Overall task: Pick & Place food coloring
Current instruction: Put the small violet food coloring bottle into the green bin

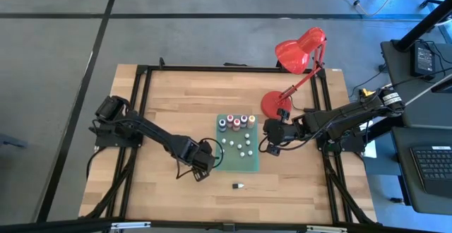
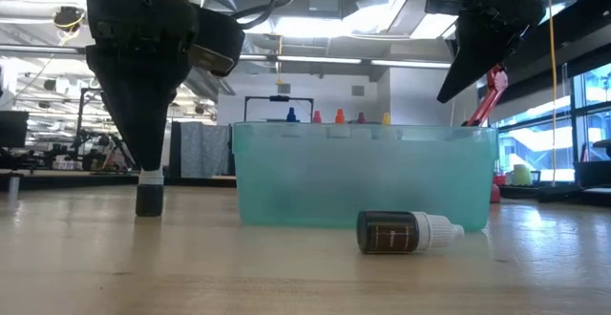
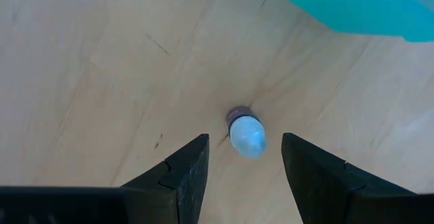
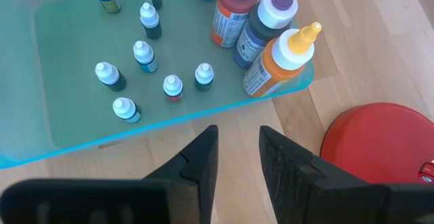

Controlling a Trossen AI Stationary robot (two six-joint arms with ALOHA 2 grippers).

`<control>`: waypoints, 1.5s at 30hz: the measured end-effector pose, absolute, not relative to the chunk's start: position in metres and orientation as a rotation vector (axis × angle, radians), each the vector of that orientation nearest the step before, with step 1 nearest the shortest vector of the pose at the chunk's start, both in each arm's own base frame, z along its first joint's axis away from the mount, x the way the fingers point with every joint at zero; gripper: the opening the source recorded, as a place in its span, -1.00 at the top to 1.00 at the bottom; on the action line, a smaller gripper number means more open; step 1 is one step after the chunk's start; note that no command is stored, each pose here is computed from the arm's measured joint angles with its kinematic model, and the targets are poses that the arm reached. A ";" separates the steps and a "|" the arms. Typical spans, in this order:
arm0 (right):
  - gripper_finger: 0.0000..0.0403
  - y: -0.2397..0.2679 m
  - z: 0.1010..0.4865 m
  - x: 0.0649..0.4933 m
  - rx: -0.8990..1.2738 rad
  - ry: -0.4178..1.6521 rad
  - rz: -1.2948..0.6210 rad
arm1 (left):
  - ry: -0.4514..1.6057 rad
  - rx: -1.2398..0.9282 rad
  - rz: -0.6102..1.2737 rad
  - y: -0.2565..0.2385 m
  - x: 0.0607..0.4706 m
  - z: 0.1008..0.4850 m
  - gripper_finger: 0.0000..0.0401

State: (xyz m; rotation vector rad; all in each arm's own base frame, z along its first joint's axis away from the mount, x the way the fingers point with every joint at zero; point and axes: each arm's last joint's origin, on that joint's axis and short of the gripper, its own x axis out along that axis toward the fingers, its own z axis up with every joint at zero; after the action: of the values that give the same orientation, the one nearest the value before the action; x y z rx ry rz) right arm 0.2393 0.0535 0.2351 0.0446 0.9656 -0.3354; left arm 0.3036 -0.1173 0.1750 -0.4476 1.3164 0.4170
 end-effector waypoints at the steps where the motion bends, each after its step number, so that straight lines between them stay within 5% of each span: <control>1: 0.45 0.053 0.235 0.239 0.045 0.966 -0.335 | 1.316 -0.448 0.417 -0.117 0.304 0.175 0.11; 34: 0.45 0.053 0.235 0.239 0.040 0.970 -0.335 | 1.318 -0.422 0.387 -0.117 0.305 0.175 0.79; 45: 0.45 0.053 0.235 0.239 0.020 0.972 -0.325 | 1.214 -0.317 0.383 -0.103 0.320 0.253 0.79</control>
State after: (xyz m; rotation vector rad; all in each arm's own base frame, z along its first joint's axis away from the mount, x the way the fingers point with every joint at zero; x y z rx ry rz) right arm 0.2390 0.0535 0.2350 0.0199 0.9724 -0.3246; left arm 0.3197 -0.1032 0.2527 -0.3168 1.2141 0.3827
